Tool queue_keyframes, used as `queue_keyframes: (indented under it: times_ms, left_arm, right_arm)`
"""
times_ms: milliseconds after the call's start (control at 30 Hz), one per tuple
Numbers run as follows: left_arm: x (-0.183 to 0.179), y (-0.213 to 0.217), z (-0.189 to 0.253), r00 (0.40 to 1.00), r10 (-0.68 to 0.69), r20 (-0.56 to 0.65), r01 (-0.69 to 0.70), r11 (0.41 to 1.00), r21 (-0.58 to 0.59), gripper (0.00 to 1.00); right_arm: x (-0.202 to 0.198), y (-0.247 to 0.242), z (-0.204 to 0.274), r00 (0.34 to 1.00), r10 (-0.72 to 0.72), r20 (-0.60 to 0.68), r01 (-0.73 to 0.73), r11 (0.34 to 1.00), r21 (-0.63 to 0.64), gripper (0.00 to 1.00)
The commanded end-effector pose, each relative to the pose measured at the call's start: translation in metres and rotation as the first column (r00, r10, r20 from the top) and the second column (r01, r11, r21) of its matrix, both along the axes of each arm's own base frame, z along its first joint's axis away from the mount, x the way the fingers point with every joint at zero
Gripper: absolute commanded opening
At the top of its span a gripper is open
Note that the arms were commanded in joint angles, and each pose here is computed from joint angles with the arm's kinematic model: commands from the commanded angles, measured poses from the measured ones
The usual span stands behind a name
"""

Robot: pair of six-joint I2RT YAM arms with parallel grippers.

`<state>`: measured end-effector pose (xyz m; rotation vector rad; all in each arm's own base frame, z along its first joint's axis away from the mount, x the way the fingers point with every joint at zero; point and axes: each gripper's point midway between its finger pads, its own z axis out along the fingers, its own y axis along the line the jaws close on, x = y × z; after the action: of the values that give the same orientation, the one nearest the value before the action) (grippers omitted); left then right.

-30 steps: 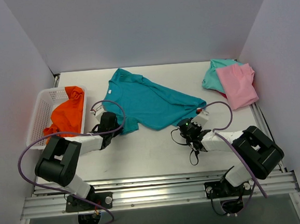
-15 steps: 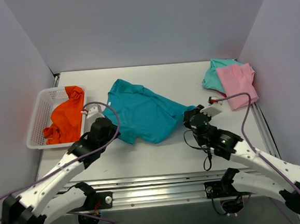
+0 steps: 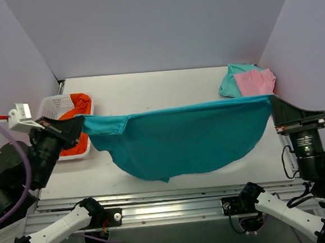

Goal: Fold and stack the t-shirts
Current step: Flatten out the tshirt

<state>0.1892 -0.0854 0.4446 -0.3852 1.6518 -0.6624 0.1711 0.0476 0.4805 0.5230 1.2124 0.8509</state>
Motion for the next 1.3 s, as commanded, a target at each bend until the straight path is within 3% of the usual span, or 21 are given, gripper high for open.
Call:
queue_keyframes:
  times_ms: [0,33,133,167,300,400,600,633,700,733,767,800,833,1000,1033,1067,1100,1133,1167,1200,1267]
  left_arm:
    - [-0.011,0.012,0.047,0.995,-0.024,0.097,0.017,0.997,0.076,0.02]
    - [-0.021,0.021,0.08,0.986,-0.027,0.164,0.022,0.999,0.037,0.02]
    - [-0.017,0.008,0.122,0.97,-0.077,0.231,0.062,0.996,0.07,0.02]
    - [-0.015,0.007,0.129,0.968,-0.078,0.24,0.059,0.995,0.087,0.02]
    - [0.007,-0.005,0.137,0.969,-0.061,0.238,0.028,0.989,0.143,0.02]
    - [0.038,-0.025,0.113,0.981,-0.037,0.189,-0.002,0.98,0.199,0.02]
    - [0.116,-0.065,0.005,0.999,0.029,0.016,-0.033,0.947,0.32,0.02]
    - [0.13,-0.077,-0.018,0.999,-0.015,-0.031,0.024,0.946,0.323,0.02]
    - [0.167,-0.068,-0.049,0.998,0.018,-0.059,0.0,0.958,0.288,0.02]
    - [0.187,-0.075,-0.102,0.987,0.0,-0.161,0.051,0.949,0.312,0.02]
    - [0.201,-0.071,-0.122,0.982,0.017,-0.191,0.045,0.948,0.314,0.02]
    - [0.226,-0.06,-0.133,0.983,0.051,-0.179,0.006,0.953,0.304,0.02]
    - [0.25,-0.06,-0.181,0.963,0.064,-0.262,0.026,0.944,0.329,0.02]
    - [0.361,-0.051,-0.272,0.916,0.071,-0.394,0.067,0.943,0.327,0.02]
    - [0.383,-0.052,-0.329,0.875,0.065,-0.48,0.111,0.937,0.33,0.02]
    - [0.457,-0.049,-0.282,0.924,0.034,-0.382,0.081,0.956,0.282,0.76]
    - [0.449,-0.047,-0.292,0.902,0.035,-0.43,0.099,0.953,0.285,0.77]
    - [0.461,-0.045,-0.329,0.877,0.041,-0.48,0.112,0.951,0.287,0.96]
    - [0.486,-0.046,-0.256,0.944,0.029,-0.329,0.071,0.955,0.287,0.94]
    - [0.48,-0.045,-0.257,0.931,0.027,-0.364,0.087,0.952,0.292,0.94]
    - [0.481,-0.041,-0.236,0.945,0.012,-0.328,0.082,0.96,0.269,0.94]
  right_arm:
    - [-0.018,-0.013,0.065,0.987,-0.017,0.162,0.024,0.999,-0.041,0.0]
    - [-0.02,-0.016,0.076,0.982,-0.037,0.188,0.048,0.997,-0.053,0.0]
    - [-0.019,-0.019,0.102,0.976,-0.076,0.205,0.094,0.993,-0.076,0.0]
    - [-0.001,-0.011,0.096,0.985,-0.082,0.153,0.1,0.988,-0.114,0.0]
    - [0.045,0.009,0.078,0.994,-0.105,0.044,0.111,0.975,-0.191,0.0]
    - [0.089,0.029,0.036,0.99,-0.127,-0.064,0.107,0.962,-0.25,0.0]
    - [0.172,0.062,-0.092,0.932,-0.212,-0.293,0.101,0.93,-0.352,0.0]
    - [0.187,0.069,-0.121,0.91,-0.233,-0.342,0.091,0.919,-0.385,0.0]
    - [0.205,0.075,-0.165,0.881,-0.259,-0.395,0.085,0.91,-0.406,0.0]
    - [0.219,0.077,-0.197,0.852,-0.283,-0.441,0.073,0.898,-0.435,0.0]
    - [0.229,0.079,-0.21,0.842,-0.292,-0.453,0.078,0.897,-0.434,0.0]
    - [0.237,0.079,-0.229,0.825,-0.302,-0.478,0.075,0.896,-0.437,0.0]
    - [0.254,0.077,-0.264,0.784,-0.329,-0.526,0.06,0.885,-0.462,0.0]
    - [0.327,0.073,-0.335,0.707,-0.38,-0.597,0.082,0.882,-0.464,0.0]
    - [0.342,0.073,-0.369,0.666,-0.401,-0.629,0.063,0.87,-0.489,0.0]
    - [0.394,0.062,-0.346,0.659,-0.462,-0.593,0.156,0.856,-0.493,0.1]
    - [0.394,0.062,-0.346,0.659,-0.463,-0.593,0.157,0.856,-0.493,0.27]
    - [0.405,0.058,-0.344,0.65,-0.484,-0.586,0.184,0.848,-0.497,0.53]
    - [0.425,0.052,-0.336,0.644,-0.509,-0.571,0.211,0.836,-0.506,0.79]
    - [0.432,0.048,-0.33,0.639,-0.526,-0.561,0.225,0.826,-0.517,1.0]
    - [0.442,0.044,-0.314,0.626,-0.558,-0.546,0.249,0.805,-0.538,1.0]
